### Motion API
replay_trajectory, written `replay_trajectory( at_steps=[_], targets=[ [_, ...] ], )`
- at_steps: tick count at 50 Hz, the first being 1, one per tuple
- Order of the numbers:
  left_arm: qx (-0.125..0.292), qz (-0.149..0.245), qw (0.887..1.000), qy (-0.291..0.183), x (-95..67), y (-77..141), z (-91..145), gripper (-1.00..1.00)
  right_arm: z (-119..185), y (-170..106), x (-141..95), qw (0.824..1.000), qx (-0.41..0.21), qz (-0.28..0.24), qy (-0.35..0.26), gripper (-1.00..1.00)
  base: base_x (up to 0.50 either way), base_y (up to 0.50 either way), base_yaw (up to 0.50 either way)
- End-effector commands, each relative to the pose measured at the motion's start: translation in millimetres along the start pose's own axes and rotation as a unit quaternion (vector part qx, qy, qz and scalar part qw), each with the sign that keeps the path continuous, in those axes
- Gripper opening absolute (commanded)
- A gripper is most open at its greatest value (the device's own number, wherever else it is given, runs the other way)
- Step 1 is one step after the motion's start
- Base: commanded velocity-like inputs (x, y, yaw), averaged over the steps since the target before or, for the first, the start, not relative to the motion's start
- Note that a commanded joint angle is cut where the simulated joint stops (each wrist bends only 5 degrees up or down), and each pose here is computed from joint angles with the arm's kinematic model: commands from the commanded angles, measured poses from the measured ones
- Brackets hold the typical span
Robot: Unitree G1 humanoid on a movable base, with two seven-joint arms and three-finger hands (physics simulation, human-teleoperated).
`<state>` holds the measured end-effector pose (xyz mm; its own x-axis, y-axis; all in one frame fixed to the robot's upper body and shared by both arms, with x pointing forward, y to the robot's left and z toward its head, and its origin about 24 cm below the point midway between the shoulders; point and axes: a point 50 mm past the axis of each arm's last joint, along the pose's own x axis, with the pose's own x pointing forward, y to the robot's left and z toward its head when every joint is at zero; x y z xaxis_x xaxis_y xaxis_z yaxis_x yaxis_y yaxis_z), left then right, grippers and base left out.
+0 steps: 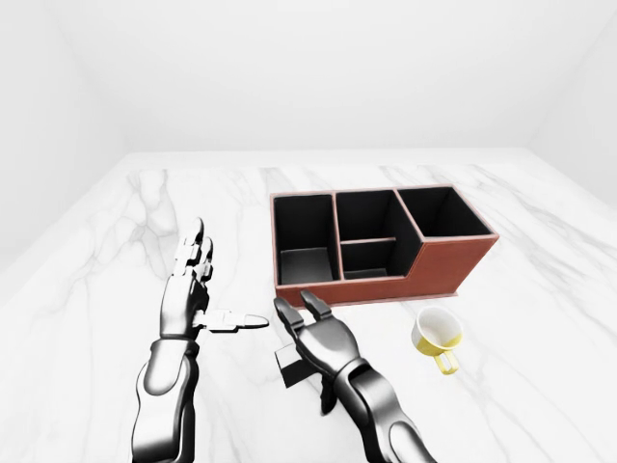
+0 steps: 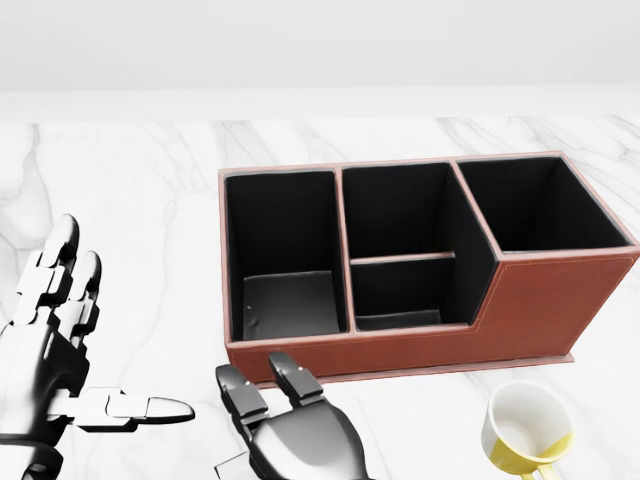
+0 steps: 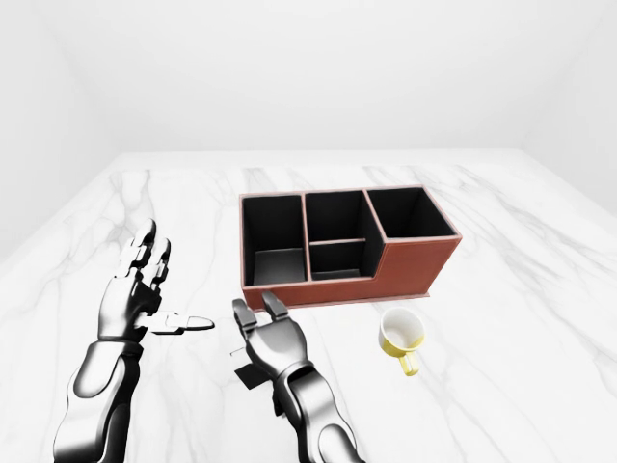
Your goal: Pick up the book and place it in the caddy.
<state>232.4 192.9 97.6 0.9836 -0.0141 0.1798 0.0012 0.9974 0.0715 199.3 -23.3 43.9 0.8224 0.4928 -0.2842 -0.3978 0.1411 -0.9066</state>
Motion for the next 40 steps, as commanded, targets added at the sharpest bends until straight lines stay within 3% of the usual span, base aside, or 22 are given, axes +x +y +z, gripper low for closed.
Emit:
replay_trajectory(
  at_steps=[1, 23, 24, 25, 40],
  targets=[
    [0.000, -0.001, 1.000, -0.003, -0.7, 0.0, 1.5, 1.00, -2.5, 8.7, 1.9, 1.000, -0.004, 0.011, 0.007, 1.00, 0.00, 0.00, 0.00],
    [0.000, -0.002, 1.000, -0.004, -0.8, -1.2, 1.8, 1.00, -10.4, 24.1, 7.8, 0.999, -0.001, 0.035, 0.022, 0.98, 0.00, 0.00, 0.00],
    [0.000, -0.002, 1.000, -0.003, -0.7, -1.2, 1.6, 1.00, -10.9, 24.0, 8.2, 0.999, 0.000, 0.034, 0.023, -0.38, 0.00, 0.00, 0.00],
    [0.001, -0.002, 1.000, -0.003, -0.6, -1.2, 1.7, 1.00, -11.6, 24.5, 8.3, 0.999, 0.002, 0.037, 0.024, -1.00, 0.00, 0.00, 0.00],
    [0.000, 0.000, 1.000, -0.003, 0.1, -0.1, 1.5, 1.00, -11.0, 24.2, 7.7, 0.999, -0.007, 0.042, 0.025, -1.00, 0.00, 0.00, 0.00]
  ],
)
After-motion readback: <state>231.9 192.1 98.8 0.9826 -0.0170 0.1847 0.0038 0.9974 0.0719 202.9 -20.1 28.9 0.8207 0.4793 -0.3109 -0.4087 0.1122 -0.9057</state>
